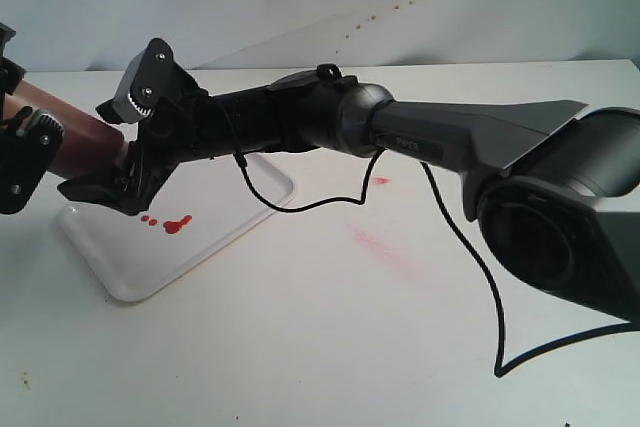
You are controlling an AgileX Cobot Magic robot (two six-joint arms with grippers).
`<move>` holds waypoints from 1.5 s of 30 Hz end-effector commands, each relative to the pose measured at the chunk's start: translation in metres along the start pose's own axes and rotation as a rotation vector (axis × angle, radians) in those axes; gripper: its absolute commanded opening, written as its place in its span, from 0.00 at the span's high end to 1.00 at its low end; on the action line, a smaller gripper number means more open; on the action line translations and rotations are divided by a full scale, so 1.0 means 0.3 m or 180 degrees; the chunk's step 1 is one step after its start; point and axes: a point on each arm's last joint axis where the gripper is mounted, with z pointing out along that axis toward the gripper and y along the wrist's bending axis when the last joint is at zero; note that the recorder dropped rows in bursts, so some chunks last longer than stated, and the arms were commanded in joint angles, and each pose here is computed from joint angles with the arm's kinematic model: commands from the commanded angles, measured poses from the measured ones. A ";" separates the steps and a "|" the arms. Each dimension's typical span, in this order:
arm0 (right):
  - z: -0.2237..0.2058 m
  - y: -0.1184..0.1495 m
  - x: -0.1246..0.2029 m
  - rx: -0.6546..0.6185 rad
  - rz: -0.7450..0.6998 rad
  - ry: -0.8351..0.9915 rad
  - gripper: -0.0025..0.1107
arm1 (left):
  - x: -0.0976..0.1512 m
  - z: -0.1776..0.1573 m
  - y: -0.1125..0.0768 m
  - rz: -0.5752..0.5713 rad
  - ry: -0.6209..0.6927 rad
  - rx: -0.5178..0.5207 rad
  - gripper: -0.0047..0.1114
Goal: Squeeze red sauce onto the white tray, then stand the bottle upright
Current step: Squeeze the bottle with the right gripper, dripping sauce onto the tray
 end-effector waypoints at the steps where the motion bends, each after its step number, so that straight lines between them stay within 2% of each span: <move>1: 0.007 0.006 -0.013 0.0022 -0.0087 -0.0054 0.05 | 0.007 -0.014 0.024 -0.0091 -0.0028 -0.0109 0.96; 5: 0.007 -0.006 -0.010 0.0146 -0.0075 -0.0031 0.05 | 0.006 -0.014 0.024 -0.0091 -0.0035 -0.0112 0.96; 8: 0.035 0.025 -0.022 0.0112 -0.0072 -0.0048 0.05 | 0.006 -0.014 0.024 -0.0091 -0.0035 -0.0112 0.96; 13: 0.097 0.065 -0.027 0.0380 -0.0362 0.0185 0.15 | 0.006 -0.014 0.024 -0.0091 -0.0035 -0.0112 0.96; 15: 0.100 0.065 -0.026 0.0420 -0.0356 0.0204 0.27 | 0.006 -0.014 0.024 -0.0091 -0.0035 -0.0112 0.96; 16: 0.099 0.060 -0.024 0.0474 -0.0350 0.0234 0.46 | 0.006 -0.014 0.024 -0.0091 -0.0035 -0.0112 0.96; 17: 0.099 0.058 -0.023 0.0491 -0.0350 0.0244 0.57 | 0.006 -0.014 0.024 -0.0091 -0.0035 -0.0112 0.96; 18: 0.097 0.055 -0.022 0.0502 -0.0340 0.0248 0.87 | 0.006 -0.014 0.024 -0.0091 -0.0035 -0.0112 0.96; 19: 0.097 0.055 -0.022 0.0502 -0.0340 0.0248 0.98 | 0.006 -0.014 0.024 -0.0091 -0.0035 -0.0112 0.96; 24: 0.095 0.048 -0.019 0.0581 -0.0305 0.0280 0.95 | 0.006 -0.014 0.024 -0.0091 -0.0035 -0.0112 0.96; 26: 0.093 0.039 -0.015 0.0674 -0.0226 0.0316 0.86 | 0.006 -0.014 0.024 -0.0091 -0.0035 -0.0112 0.96; 28: 0.092 0.039 -0.019 0.0679 -0.0180 0.0306 0.64 | 0.006 -0.014 0.024 -0.0091 -0.0035 -0.0112 0.96; 29: 0.091 0.039 -0.023 0.0682 -0.0152 0.0297 0.40 | 0.006 -0.014 0.024 -0.0091 -0.0035 -0.0112 0.96; 30: 0.091 0.039 -0.023 0.0682 -0.0152 0.0297 0.26 | 0.006 -0.014 0.024 -0.0091 -0.0035 -0.0112 0.96; 31: 0.087 0.039 -0.032 0.0684 -0.0156 0.0290 0.06 | 0.006 -0.014 0.024 -0.0091 -0.0035 -0.0112 0.96; 36: 0.077 0.049 -0.060 0.0591 -0.0132 0.0371 0.05 | 0.006 -0.014 0.024 -0.0091 -0.0035 -0.0112 0.96; 45: 0.030 0.056 -0.085 0.0498 -0.0175 0.0980 0.05 | 0.006 -0.014 0.024 -0.0100 -0.0035 -0.0111 0.96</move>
